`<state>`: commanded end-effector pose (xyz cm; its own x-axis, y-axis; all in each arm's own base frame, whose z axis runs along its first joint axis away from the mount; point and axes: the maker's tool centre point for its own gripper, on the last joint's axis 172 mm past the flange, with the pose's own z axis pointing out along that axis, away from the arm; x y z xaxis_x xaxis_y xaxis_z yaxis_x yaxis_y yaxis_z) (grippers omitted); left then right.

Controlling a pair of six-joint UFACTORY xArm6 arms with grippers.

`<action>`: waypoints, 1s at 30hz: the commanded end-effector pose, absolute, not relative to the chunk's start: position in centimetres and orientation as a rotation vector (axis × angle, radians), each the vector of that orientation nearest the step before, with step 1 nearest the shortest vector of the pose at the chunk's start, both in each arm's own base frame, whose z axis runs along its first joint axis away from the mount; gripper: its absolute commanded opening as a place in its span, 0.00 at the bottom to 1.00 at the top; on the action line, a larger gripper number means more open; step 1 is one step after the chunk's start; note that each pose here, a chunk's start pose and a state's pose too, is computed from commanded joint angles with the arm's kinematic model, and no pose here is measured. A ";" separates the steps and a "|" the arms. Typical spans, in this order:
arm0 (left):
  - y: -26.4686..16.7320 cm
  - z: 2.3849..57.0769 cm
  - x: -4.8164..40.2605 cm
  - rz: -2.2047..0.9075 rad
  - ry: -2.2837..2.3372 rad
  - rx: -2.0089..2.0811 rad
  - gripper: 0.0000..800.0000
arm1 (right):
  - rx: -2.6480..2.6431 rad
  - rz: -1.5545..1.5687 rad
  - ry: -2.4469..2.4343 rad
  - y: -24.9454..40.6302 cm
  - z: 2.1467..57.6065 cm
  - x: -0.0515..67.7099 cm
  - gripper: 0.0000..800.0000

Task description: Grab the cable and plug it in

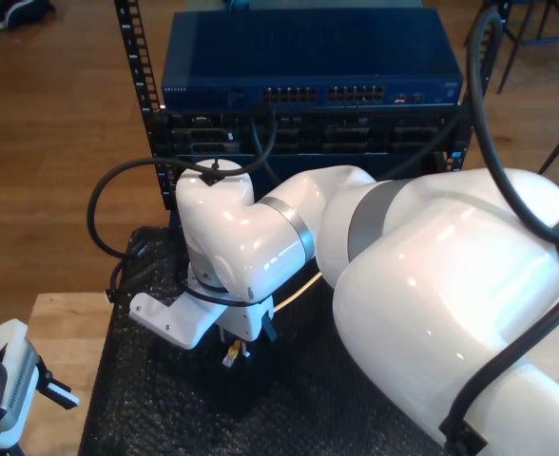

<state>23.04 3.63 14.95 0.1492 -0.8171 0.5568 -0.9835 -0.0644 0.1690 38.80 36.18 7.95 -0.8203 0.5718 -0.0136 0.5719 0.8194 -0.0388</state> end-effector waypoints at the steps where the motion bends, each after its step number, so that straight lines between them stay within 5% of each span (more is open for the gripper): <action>1: 3.7 14.9 23.0 0.433 -1.711 1.929 1.00 | 0.941 -0.065 2.995 36.2 8.0 38.8 0.31; 24: 3.7 14.9 23.0 0.433 -1.711 1.929 1.00 | 0.948 -0.064 2.994 36.1 8.0 38.8 0.25; 30: 3.7 14.9 23.0 0.433 -1.711 1.929 1.00 | 0.950 -0.062 2.993 36.1 8.1 38.9 0.11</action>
